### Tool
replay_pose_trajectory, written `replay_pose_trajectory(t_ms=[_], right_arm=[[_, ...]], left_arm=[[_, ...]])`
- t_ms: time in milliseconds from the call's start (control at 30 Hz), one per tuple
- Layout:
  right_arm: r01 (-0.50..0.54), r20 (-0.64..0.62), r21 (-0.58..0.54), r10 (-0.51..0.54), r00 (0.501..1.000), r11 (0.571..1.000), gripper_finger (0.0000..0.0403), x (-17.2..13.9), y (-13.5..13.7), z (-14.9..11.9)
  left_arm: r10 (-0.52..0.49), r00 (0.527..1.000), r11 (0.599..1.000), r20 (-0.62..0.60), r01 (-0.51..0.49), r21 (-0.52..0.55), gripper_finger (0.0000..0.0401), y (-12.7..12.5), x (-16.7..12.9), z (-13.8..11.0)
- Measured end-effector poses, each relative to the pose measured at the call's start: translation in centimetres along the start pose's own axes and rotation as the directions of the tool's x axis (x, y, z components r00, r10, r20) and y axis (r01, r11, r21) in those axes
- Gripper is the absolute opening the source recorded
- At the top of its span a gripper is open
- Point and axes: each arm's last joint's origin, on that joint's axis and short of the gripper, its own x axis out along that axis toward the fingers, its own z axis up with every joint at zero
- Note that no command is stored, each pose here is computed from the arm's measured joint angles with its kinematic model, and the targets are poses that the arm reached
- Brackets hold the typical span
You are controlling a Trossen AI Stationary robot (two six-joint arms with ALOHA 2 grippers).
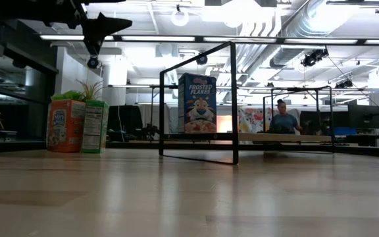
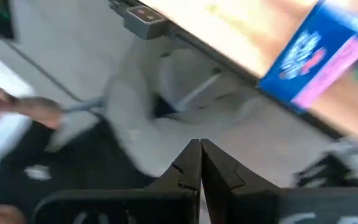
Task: Stack cereal on shelf
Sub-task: Put the blue cereal box aligned with the other blue cereal box on the shelf
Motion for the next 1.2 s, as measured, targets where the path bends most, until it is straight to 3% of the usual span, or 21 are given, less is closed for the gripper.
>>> replay_pose_trajectory(t_ms=[100, 200, 333, 467, 567, 767, 900, 1200], right_arm=[[0.144, 0.061, -0.131, -0.137, 0.989, 0.981, 0.0000, -0.8, 0.7, -0.1], [0.300, 0.124, -0.235, -0.278, 0.953, 0.924, 0.0000, -0.7, 1.2, 0.2], [0.323, 0.139, -0.449, -0.292, 0.946, 0.833, 0.0000, 0.1, 2.6, 0.1], [0.351, 0.191, -0.502, -0.294, 0.937, 0.791, 0.0000, 1.6, 3.0, 0.5], [0.380, 0.187, -0.437, -0.331, 0.925, 0.815, 0.0000, 2.0, 2.9, 1.3], [0.470, 0.196, -0.165, -0.438, 0.877, 0.867, 0.0026, 1.9, 2.1, 2.2], [0.478, 0.186, -0.022, -0.466, 0.865, 0.878, 0.0095, 1.7, 1.9, 2.2], [0.452, 0.149, 0.148, -0.472, 0.869, 0.880, 0.0283, 1.8, 1.8, 2.0]], left_arm=[[-0.009, 1.000, 1.000, -0.003, 0.009, 0.023, 0.0220, -0.2, 0.0, -0.1], [-0.009, 1.000, 0.999, -0.003, 0.009, 0.031, 0.0220, -0.2, 0.0, -0.1], [-0.009, 1.000, 0.999, -0.001, 0.010, 0.031, 0.0220, -0.2, 0.0, 0.0], [-0.010, 1.000, 1.000, -0.001, 0.010, 0.030, 0.0220, -0.2, 0.0, 0.0], [-0.010, 1.000, 1.000, -0.001, 0.010, 0.030, 0.0220, -0.2, 0.0, 0.0], [-0.009, 1.000, 1.000, -0.002, 0.009, 0.030, 0.0220, -0.2, 0.0, -0.1], [-0.009, 1.000, 1.000, -0.003, 0.009, 0.029, 0.0220, -0.2, 0.0, -0.1], [-0.014, 1.000, 0.999, -0.006, 0.014, 0.029, 0.0220, -0.2, 0.0, -0.1]])
